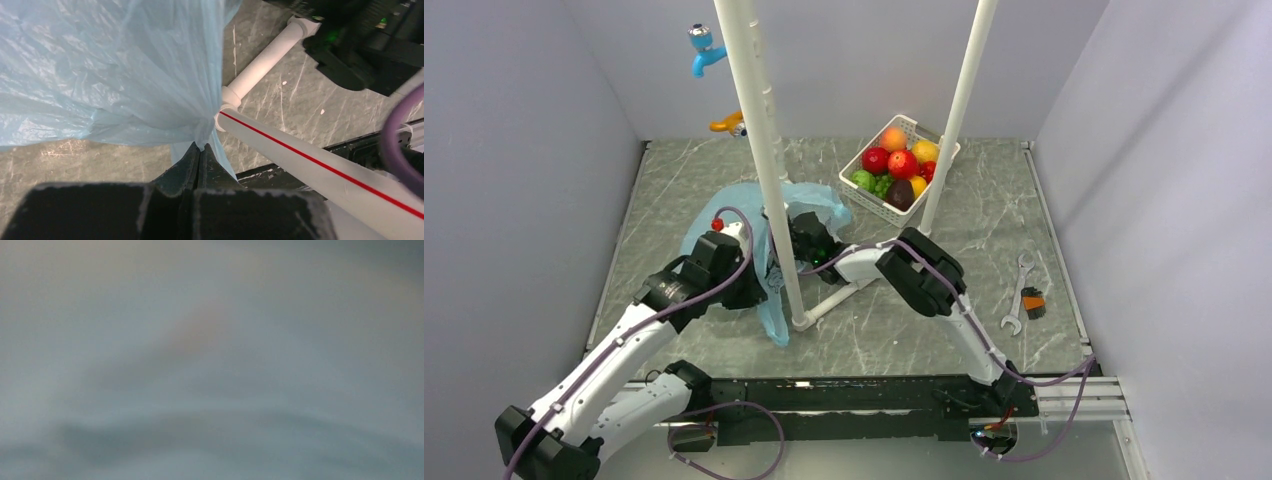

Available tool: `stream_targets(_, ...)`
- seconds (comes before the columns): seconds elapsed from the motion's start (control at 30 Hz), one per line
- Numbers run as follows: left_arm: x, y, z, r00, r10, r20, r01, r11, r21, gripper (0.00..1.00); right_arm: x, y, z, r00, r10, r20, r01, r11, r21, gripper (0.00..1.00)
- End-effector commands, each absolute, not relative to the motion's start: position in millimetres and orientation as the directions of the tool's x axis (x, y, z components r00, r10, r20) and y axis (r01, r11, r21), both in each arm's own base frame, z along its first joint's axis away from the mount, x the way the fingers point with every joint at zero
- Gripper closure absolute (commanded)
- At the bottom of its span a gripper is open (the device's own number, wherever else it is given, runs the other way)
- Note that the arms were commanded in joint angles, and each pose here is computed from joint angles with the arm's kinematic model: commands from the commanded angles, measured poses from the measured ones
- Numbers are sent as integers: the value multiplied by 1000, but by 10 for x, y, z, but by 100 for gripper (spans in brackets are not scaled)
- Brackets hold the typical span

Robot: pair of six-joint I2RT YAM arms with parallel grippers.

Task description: Take the fake fruits out of the plastic bag

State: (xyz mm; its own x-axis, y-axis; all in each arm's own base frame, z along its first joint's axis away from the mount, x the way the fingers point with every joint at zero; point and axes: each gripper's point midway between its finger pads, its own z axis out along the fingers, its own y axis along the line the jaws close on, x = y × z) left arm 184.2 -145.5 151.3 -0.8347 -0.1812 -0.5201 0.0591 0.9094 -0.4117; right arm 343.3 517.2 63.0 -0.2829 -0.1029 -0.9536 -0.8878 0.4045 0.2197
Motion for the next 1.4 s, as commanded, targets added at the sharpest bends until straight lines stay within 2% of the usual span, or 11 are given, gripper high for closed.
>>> stream_targets(0.0,1936,-1571,1627,-824,-150,-546,120,896,-427,100,3372,5507,568,-221,-143,-965,-924,347,161,0)
stream_targets(0.07,1967,-1572,1620,-825,-145,-547,118,901,-417,100,3396,5579,445,-228,-165,-959,-912,381,152,0)
stream_targets(0.13,1989,-1574,1633,-823,-152,-547,111,902,-417,100,3531,5558,295,-264,-191,-946,-854,503,136,0)
stream_targets(0.23,1998,-1539,1655,-817,-167,-552,91,908,-410,100,3892,5191,155,-351,-142,-926,-630,767,121,3)
stream_targets(0.37,1940,-1437,1662,-812,-194,-551,49,917,-396,100,4171,4466,127,-417,-23,-908,-334,933,130,15)
stream_targets(0.5,1883,-1259,1660,-787,-233,-571,-11,931,-364,100,4192,3950,222,-457,68,-887,-211,960,182,30)
stream_targets(0.63,1808,-1124,1687,-755,-276,-595,-51,929,-366,100,4031,3782,381,-440,54,-896,-271,944,190,45)
stream_targets(0.67,1792,-1113,1682,-752,-280,-597,-52,928,-369,100,3982,3785,429,-437,46,-898,-301,934,194,54)
stream_targets(0.83,1734,-1144,1637,-781,-253,-572,-32,930,-367,100,3860,3765,820,-387,27,-922,-392,900,190,82)
stream_targets(1.07,1809,-1026,1978,-729,-231,-644,-16,947,-321,100,4025,3446,1464,-304,37,-952,-297,946,131,80)
stream_targets(1.37,1718,-821,2430,-646,-237,-726,-5,952,-306,100,4079,2339,1975,-247,47,-968,126,992,16,78)
